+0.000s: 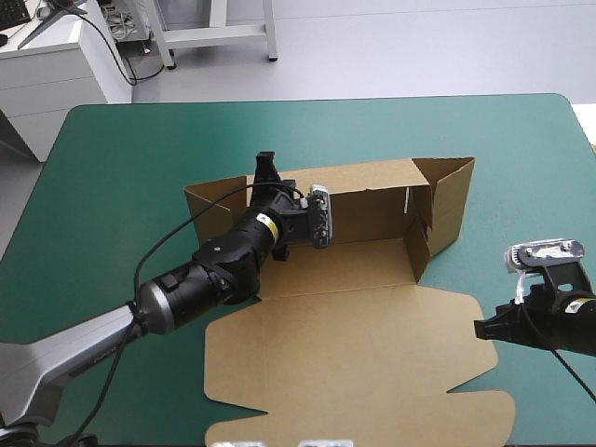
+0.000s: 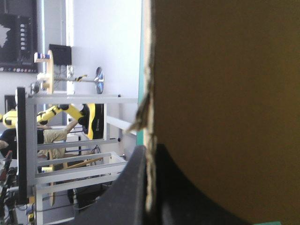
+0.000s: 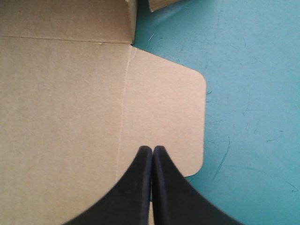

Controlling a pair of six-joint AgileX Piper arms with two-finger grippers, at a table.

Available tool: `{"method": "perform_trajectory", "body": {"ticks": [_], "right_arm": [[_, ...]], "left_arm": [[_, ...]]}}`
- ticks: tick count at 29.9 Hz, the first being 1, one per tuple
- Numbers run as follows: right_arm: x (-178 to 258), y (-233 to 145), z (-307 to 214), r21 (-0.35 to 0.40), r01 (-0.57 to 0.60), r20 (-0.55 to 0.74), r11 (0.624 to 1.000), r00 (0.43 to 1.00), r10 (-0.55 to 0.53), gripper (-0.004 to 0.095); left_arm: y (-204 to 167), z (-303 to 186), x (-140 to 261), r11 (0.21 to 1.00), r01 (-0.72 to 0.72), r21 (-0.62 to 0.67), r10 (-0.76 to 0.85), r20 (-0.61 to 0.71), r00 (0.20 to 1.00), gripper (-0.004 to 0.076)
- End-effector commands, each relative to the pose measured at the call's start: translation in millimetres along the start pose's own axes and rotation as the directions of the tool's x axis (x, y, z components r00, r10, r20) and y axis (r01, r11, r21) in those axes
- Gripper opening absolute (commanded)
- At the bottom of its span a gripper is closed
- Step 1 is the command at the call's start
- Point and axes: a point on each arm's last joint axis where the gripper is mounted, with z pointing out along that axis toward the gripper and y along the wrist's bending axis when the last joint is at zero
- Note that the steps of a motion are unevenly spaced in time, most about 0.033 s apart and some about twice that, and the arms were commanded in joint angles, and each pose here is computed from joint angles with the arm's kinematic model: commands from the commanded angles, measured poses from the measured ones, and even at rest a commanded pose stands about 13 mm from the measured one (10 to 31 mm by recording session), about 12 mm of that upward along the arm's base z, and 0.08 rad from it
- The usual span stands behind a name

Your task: Fold the box

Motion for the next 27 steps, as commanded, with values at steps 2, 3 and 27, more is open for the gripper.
{"method": "perform_trajectory", "body": {"ticks": [2, 3, 27], "right_arm": [[-4, 3, -6, -0.014, -0.004, 0.039, 1.0, 0.999, 0.004, -0.0019], [-4, 3, -6, -0.014, -0.004, 0.039, 1.0, 0.999, 0.004, -0.0019], [-5, 2, -6, -0.008, 0.005, 0.052, 1.0, 0.999, -0.004, -0.0015]], "left_arm": [[17, -21, -21, 0.987, 0.03, -0.157, -0.017, 0.08, 0.997, -0.0009], [15, -22, -25, 0.986, 0.035, -0.16, -0.02, 0.093, 0.995, -0.0009], [-25, -4, -42, 0.974, -0.098, -0.203, 0.096, -0.019, 0.995, -0.0008]]}}
